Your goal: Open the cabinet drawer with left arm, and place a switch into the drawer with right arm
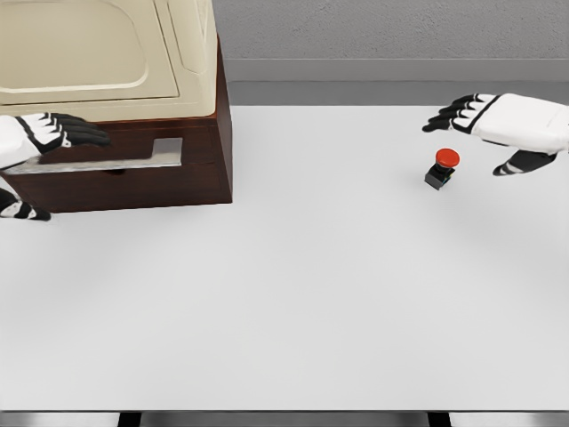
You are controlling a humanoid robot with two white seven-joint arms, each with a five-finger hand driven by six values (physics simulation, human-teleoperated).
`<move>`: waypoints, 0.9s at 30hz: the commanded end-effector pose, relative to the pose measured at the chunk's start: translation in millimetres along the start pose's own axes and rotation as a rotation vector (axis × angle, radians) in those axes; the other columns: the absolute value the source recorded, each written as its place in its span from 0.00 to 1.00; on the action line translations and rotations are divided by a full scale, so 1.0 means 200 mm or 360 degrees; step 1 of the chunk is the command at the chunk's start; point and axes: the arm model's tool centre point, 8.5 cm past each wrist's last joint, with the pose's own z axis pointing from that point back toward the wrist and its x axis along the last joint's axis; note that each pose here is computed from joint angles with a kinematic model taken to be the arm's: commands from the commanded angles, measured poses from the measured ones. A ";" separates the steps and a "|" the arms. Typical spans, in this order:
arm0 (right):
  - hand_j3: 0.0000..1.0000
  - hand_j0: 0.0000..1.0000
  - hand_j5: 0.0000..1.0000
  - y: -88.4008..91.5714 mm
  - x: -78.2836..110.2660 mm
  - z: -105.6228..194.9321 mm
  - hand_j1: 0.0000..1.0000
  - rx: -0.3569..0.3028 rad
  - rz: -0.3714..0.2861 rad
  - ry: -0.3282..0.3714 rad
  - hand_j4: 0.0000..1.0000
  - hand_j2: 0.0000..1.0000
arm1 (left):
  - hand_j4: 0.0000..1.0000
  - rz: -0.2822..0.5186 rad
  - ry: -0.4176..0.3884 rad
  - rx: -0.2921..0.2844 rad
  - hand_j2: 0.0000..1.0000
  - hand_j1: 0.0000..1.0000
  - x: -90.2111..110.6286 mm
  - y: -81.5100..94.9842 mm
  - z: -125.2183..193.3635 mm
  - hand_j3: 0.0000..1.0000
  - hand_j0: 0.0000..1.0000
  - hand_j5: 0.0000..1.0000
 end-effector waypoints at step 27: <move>1.00 1.00 1.00 0.23 -0.23 -0.34 1.00 0.0305 -0.0122 0.0157 1.00 1.00 | 0.99 0.0868 0.0044 -0.0137 0.99 0.99 -0.04 -0.04 -0.15 0.99 0.99 0.99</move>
